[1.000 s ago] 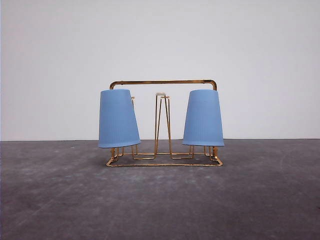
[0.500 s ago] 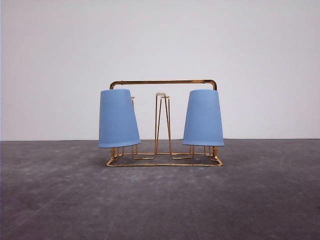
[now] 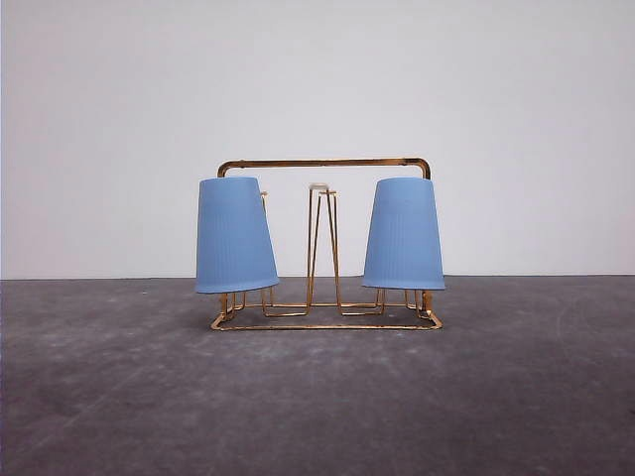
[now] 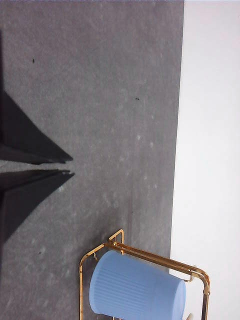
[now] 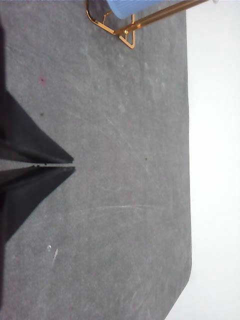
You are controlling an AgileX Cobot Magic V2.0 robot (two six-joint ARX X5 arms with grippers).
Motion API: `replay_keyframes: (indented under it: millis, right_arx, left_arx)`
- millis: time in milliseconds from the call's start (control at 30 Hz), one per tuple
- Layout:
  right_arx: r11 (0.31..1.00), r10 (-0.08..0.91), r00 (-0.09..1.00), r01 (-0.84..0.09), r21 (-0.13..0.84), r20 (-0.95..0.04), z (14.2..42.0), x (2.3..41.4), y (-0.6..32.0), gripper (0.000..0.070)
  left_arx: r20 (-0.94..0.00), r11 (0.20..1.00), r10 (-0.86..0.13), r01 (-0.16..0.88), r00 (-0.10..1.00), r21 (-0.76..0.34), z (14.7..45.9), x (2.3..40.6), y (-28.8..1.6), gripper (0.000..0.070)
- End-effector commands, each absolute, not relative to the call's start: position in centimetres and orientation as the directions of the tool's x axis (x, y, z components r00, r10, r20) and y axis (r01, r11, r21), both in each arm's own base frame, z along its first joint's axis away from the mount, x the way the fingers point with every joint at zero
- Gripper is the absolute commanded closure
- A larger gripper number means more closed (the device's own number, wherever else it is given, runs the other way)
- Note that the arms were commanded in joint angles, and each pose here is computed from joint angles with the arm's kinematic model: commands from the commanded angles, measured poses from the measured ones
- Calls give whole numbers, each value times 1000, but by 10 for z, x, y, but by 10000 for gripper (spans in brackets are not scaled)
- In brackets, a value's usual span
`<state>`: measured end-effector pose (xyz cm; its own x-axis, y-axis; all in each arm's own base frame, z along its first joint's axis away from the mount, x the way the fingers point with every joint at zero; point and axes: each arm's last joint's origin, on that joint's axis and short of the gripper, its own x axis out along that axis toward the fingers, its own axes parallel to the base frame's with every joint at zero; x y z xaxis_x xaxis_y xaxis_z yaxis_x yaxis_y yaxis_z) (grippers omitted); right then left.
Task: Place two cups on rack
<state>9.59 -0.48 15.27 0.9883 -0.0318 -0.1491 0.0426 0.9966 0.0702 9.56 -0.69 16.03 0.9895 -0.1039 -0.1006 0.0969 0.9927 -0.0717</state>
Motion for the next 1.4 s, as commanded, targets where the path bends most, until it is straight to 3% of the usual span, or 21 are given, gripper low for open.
replay_keyframes:
  millis: [0, 1367]
  right_arx:
    - [996, -30, 990, 42, 80, -140, 153, 96, -5, 694]
    - [996, -30, 990, 42, 80, -140, 153, 96, -5, 694]
  left_arx:
    - [-103, 993, -102, 96, 989, -65, 157, 96, -7, 700]
    - [-103, 993, -102, 96, 989, -65, 157, 96, -7, 700]
